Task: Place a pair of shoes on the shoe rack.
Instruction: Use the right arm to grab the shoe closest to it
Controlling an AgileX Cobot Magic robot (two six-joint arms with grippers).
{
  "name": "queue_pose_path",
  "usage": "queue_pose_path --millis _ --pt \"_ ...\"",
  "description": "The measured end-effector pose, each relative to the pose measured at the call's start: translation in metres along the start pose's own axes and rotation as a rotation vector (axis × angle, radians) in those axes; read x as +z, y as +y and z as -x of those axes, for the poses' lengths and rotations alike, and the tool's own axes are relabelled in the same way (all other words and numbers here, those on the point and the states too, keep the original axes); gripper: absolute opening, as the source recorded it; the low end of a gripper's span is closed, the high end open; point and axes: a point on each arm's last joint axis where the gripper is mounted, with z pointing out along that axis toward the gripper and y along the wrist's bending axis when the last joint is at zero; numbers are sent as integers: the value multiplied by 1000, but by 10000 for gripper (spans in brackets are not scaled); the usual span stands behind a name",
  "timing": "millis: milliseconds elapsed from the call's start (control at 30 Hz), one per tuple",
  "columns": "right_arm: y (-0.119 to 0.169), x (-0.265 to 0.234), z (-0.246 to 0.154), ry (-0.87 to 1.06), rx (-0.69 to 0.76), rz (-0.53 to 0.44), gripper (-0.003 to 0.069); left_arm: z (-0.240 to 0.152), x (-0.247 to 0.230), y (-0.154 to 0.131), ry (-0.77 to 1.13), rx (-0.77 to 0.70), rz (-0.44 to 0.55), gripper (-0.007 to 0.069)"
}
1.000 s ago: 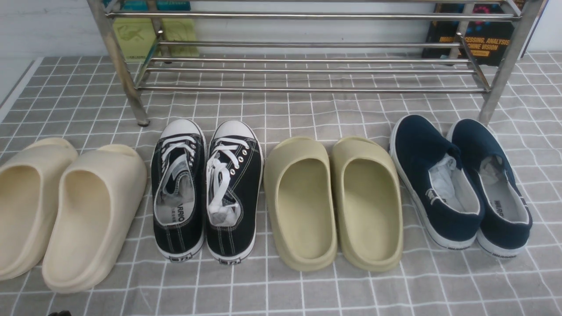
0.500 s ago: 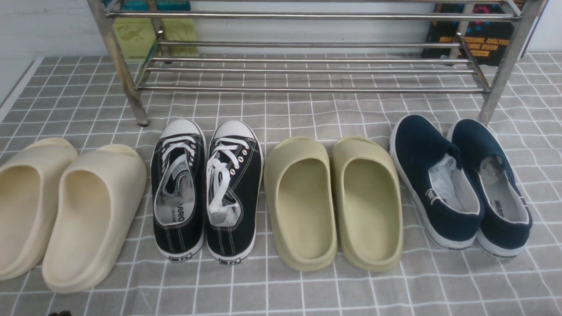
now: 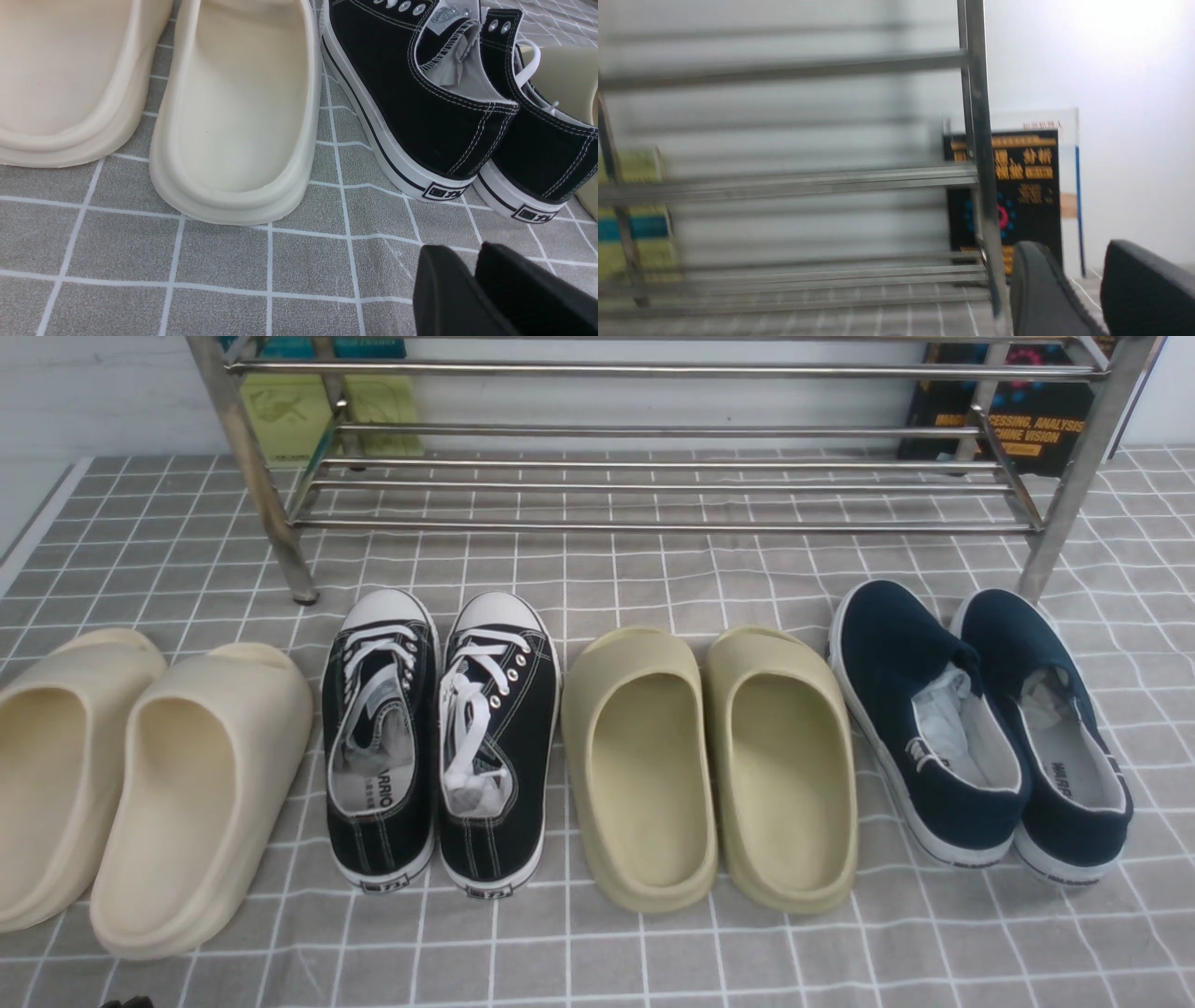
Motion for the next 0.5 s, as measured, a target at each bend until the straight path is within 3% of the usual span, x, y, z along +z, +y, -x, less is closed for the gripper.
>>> queue_pose_path --millis 133,267,333,500 --pt "2 0 11 -109 75 25 232 0 0 0 0 0 0 127" --pt "5 14 29 -82 85 19 174 0 0 0 0 0 0 130" --pt "9 41 53 -10 74 5 68 0 0 0 0 0 0 130" --pt "12 96 68 221 -16 -28 -2 0 0 0 0 0 0 131"
